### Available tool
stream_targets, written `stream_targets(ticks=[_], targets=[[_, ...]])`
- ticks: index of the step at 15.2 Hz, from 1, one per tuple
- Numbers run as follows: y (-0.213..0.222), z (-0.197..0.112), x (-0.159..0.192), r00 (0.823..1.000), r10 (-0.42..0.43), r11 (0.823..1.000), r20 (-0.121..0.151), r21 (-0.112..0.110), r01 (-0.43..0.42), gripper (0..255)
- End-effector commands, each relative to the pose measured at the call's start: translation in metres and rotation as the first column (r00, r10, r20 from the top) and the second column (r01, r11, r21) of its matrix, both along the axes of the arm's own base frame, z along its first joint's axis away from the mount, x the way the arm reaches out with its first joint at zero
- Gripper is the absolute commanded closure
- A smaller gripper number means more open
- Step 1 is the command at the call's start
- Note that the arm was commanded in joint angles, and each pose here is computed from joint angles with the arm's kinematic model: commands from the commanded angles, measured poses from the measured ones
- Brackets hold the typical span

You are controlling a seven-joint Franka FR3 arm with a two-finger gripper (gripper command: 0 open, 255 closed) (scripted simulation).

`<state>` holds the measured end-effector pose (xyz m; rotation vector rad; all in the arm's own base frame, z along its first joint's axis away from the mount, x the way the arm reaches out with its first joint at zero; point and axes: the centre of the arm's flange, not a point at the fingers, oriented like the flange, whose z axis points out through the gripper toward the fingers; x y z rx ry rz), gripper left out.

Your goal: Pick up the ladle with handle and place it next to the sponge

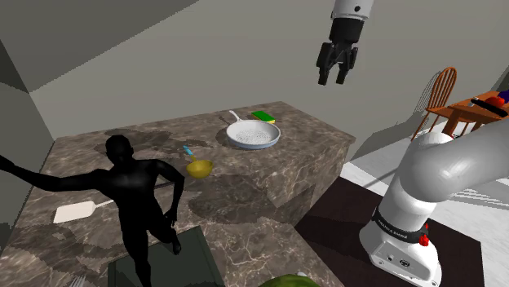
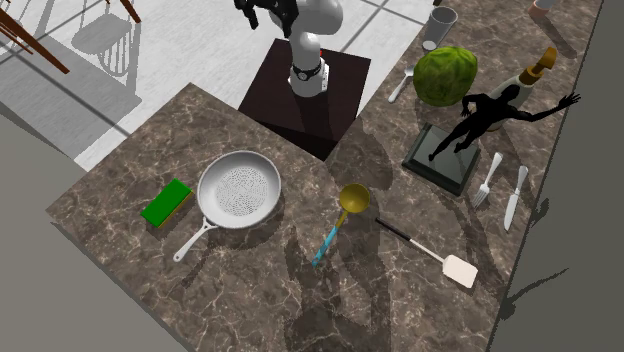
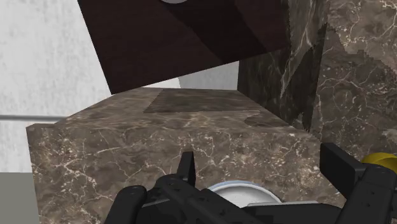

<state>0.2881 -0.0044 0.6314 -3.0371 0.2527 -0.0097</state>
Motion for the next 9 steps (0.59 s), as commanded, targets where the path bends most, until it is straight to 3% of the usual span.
stream_targets(ticks=[1,9], targets=[[0.0,0.0,0.0,1.0,0.0,1.0,0.0,0.0,0.0,0],[0.06,-0.056,0.066,1.0,-0.029,0.999,-0.013,0.019,0.029,0]])
